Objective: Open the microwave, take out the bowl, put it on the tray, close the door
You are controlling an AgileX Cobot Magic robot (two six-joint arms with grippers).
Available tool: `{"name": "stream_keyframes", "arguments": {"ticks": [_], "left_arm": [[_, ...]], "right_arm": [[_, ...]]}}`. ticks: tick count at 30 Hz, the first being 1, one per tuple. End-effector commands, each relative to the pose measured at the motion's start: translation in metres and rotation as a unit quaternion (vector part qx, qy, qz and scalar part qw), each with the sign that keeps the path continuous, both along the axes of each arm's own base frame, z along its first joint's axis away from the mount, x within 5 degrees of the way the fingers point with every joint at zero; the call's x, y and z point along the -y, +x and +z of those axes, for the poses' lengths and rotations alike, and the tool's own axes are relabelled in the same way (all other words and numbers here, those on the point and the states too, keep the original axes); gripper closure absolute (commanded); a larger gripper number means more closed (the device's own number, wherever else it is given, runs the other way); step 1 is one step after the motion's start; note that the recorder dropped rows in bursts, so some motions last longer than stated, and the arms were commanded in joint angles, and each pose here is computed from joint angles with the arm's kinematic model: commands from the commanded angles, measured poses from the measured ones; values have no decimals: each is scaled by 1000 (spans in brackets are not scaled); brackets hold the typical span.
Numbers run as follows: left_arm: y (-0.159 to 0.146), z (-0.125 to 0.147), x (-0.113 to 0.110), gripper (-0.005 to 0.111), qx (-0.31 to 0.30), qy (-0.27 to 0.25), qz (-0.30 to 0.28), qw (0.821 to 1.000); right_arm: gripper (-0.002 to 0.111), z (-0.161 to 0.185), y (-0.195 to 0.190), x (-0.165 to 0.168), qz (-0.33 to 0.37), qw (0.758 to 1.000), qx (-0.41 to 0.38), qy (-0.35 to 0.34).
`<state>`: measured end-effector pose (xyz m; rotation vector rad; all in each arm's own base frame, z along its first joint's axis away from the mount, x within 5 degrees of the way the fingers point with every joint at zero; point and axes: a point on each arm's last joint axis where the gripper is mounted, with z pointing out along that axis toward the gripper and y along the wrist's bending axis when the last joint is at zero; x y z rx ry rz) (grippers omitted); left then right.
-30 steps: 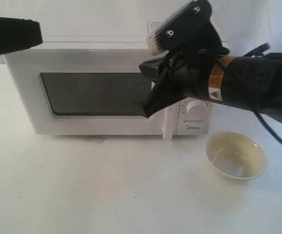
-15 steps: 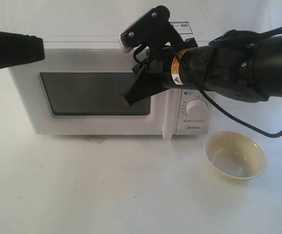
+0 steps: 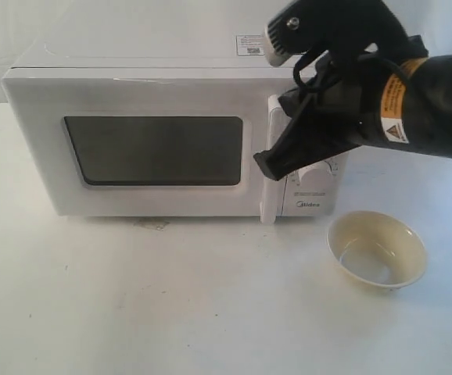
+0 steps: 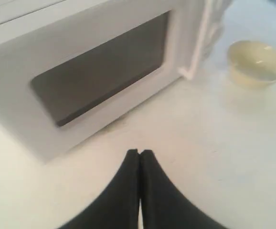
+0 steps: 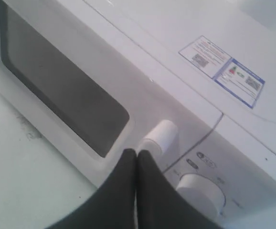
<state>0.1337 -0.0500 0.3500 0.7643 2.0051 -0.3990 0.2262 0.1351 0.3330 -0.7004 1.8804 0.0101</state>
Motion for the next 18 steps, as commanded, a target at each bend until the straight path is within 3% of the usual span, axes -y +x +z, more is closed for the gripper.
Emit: {"name": "stream_keyframes", "arguments": {"ticks": [1,18], "left_arm": [[-15,0,-19,107,26,121,52,991],[-18,2,-19,107,36,123,55,990]], "right_arm": [[108,2,-7,9,-21,1000,-7,-3],[108,2,-7,8,-19,1000,-5,-2]]}}
